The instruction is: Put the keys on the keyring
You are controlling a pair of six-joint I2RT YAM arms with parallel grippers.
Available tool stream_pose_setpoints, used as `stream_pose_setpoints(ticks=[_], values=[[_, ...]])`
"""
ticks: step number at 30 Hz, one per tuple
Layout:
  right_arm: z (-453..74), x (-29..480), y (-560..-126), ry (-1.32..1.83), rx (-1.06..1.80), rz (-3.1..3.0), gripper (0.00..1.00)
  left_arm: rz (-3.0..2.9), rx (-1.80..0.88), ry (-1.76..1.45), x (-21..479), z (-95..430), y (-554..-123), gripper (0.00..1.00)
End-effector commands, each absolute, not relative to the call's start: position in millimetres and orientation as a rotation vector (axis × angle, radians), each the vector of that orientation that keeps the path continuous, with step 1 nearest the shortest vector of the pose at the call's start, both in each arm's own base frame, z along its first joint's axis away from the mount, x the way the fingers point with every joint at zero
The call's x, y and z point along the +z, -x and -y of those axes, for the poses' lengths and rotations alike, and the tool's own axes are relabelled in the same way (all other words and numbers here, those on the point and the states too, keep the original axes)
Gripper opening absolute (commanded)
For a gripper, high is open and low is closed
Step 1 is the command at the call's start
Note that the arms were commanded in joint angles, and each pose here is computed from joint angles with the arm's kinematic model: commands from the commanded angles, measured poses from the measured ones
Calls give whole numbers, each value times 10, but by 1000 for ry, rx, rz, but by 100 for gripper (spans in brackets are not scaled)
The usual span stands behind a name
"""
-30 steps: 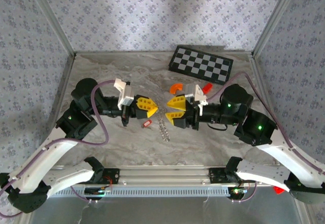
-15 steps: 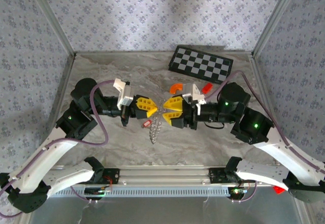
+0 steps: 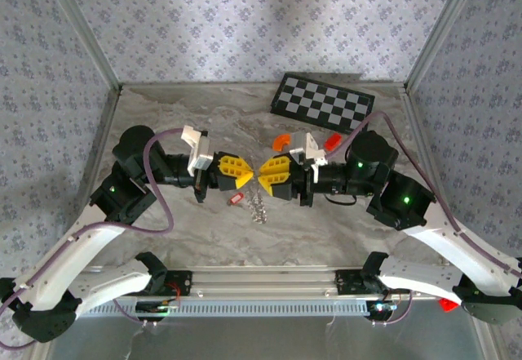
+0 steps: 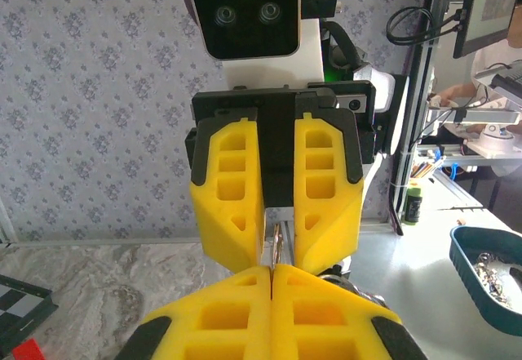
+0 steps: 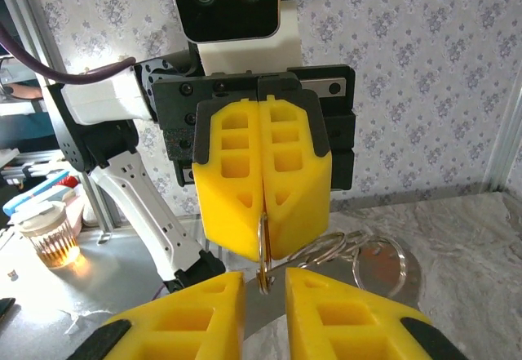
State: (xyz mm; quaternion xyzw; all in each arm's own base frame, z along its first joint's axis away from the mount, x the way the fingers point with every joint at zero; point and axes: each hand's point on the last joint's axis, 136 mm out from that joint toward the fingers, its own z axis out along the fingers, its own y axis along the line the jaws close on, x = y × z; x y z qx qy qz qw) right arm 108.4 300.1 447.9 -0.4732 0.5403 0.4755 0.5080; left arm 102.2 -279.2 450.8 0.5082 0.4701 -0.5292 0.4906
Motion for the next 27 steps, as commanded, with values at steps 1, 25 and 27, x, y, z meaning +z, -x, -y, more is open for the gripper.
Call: stream_pose_setpoints(ticks=[1,25,27], values=[[-2995,4600,-1085,1125,1149,-1266,18,-1083,-1271,-1244,4612,2769,-987,0],[-2939,4415,-1092,1298,927,-1384,0,-1274,-1107,-1333,4334,2651,-1026,30],[-2932,4373,-1075,1331,914,-1405,0,-1276,-1111,-1336,4330,2652,-1019,31]])
